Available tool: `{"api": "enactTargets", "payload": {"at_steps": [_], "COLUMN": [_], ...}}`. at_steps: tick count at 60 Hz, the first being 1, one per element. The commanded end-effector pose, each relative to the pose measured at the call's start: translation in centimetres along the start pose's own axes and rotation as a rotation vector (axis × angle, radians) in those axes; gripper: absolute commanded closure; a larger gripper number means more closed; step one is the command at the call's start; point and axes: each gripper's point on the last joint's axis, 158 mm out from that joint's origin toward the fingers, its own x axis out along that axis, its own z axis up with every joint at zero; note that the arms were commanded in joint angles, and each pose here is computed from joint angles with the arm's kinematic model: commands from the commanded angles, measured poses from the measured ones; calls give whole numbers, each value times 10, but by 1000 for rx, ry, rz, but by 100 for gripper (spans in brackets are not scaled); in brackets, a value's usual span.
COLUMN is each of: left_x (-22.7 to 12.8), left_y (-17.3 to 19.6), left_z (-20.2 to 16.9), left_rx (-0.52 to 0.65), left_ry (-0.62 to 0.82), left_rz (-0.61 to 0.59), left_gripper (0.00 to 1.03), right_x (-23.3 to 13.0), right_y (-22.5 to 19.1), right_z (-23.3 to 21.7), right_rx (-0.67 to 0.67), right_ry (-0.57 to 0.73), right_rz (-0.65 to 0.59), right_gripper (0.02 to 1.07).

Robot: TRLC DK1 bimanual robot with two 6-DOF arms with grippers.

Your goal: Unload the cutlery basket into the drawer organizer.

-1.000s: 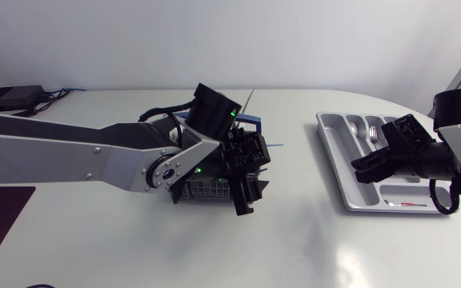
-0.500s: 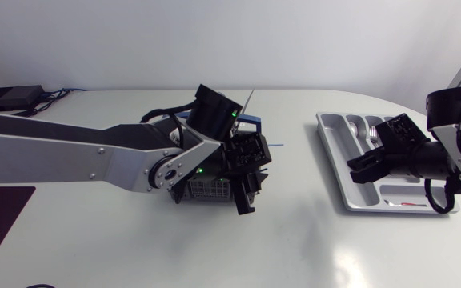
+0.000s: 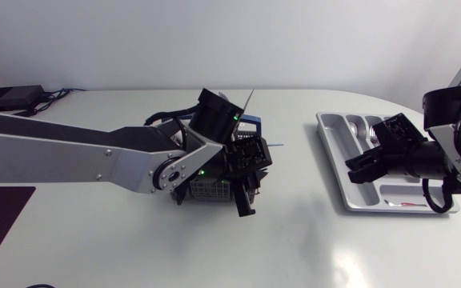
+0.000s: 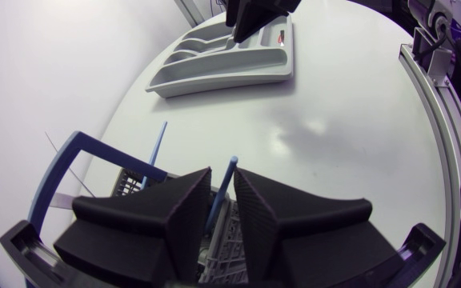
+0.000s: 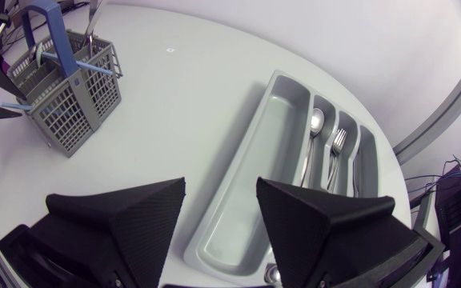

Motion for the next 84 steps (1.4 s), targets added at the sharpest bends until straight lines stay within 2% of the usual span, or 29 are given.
{"api": "enactTargets", "payload": {"at_steps": [1, 7, 11, 22, 38, 44, 51, 58, 66, 84], "left_x": [5, 5, 3, -13, -62, -89, -115, -131, -132, -128], "left_y": [6, 7, 8, 18, 44, 55, 63, 71, 69, 68], "left_z": [6, 8, 9, 22, 55, 72, 92, 104, 106, 108], "left_rx": [11, 10, 10, 5, -46, -84, -153, -268, -406, -610], "left_ry": [-17, -22, -26, -58, -151, -203, -269, -311, -303, -268], "left_rz": [10, 14, 17, 45, 79, 96, 79, 21, -86, -300], "left_gripper": [91, 100, 100, 100, 100, 100, 100, 100, 100, 100], "right_x": [-1, -5, -7, -17, -37, -51, -66, -86, -110, -108], "right_y": [7, 16, 23, 43, 74, 89, 104, 125, 148, 170], "right_z": [-5, -2, 1, 11, 28, 36, 45, 55, 68, 91], "right_rx": [5, -16, -33, -73, -127, -138, -149, -156, -156, -146], "right_ry": [0, -16, -19, -48, -110, -155, -195, -231, -260, -241], "right_rz": [7, 16, 23, 50, 117, 187, 254, 377, 531, 672], "right_gripper": [41, 39, 32, 32, 28, 24, 24, 24, 24, 25]}}
